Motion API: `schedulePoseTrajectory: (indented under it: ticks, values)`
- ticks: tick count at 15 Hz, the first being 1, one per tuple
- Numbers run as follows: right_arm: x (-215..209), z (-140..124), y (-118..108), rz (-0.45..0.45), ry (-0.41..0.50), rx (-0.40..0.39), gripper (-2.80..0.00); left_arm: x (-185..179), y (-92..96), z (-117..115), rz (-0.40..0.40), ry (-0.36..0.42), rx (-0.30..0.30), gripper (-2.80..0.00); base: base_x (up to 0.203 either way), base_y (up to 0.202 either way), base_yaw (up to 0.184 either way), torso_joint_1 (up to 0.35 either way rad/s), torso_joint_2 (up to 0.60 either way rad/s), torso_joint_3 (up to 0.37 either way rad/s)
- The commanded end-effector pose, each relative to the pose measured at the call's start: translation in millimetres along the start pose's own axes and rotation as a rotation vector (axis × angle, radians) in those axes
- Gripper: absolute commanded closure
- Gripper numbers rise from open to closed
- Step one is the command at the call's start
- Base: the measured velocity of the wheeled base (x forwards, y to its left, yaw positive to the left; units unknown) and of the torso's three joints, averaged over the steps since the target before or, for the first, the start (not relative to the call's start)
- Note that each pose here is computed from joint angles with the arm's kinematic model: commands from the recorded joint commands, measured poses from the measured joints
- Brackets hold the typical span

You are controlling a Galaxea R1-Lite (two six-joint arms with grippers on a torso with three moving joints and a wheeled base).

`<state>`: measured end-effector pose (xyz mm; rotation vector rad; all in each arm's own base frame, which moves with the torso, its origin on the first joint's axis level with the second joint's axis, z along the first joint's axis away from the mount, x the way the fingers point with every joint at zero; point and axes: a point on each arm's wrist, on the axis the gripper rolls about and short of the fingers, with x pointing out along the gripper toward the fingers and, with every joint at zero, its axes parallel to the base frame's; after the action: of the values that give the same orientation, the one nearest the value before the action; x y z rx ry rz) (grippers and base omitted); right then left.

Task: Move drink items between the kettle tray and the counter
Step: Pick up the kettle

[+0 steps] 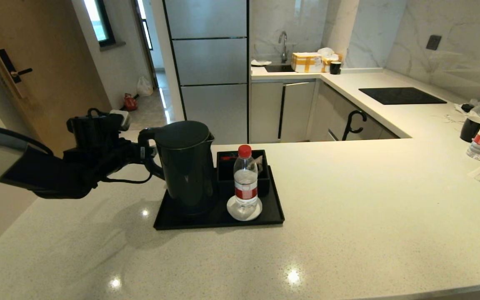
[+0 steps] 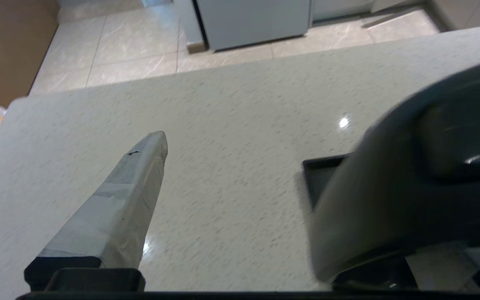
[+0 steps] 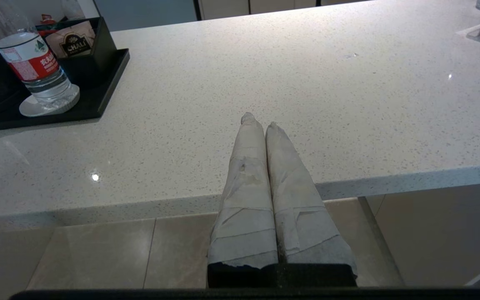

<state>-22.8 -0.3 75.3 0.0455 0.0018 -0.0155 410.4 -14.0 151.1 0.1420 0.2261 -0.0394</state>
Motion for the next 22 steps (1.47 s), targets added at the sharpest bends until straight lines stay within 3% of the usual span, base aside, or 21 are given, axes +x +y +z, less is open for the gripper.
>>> schedulePoseTrajectory:
  ticks: [1,5,6,13,22]
  values:
    - [0.1,0.0,0.0,0.000,0.001,0.000,0.00,3.2,-4.0,-3.6,-0.008,-0.005,0.002,-2.80,0.000,0.000,0.000,0.000,0.00,0.000]
    - [0.1,0.0,0.0,0.000,0.001,0.000,0.00,10.9,-10.3,-12.5,-0.012,-0.076,0.008,-2.80,0.000,0.000,0.000,0.000,0.00,0.000]
    - [0.1,0.0,0.0,0.000,0.001,0.000,0.00,11.6,-11.4,-13.5,-0.012,-0.083,0.010,0.00,0.000,0.000,0.000,0.000,0.00,0.000]
    - [0.1,0.0,0.0,0.000,0.001,0.000,0.00,13.9,-12.2,-18.0,-0.009,-0.083,0.007,0.00,0.000,0.000,0.000,0.000,0.00,0.000]
    - [0.1,0.0,0.0,0.002,0.001,0.000,0.00,-4.9,-27.6,24.4,0.000,-0.218,-0.019,0.00,0.000,0.000,0.000,0.000,0.00,0.000]
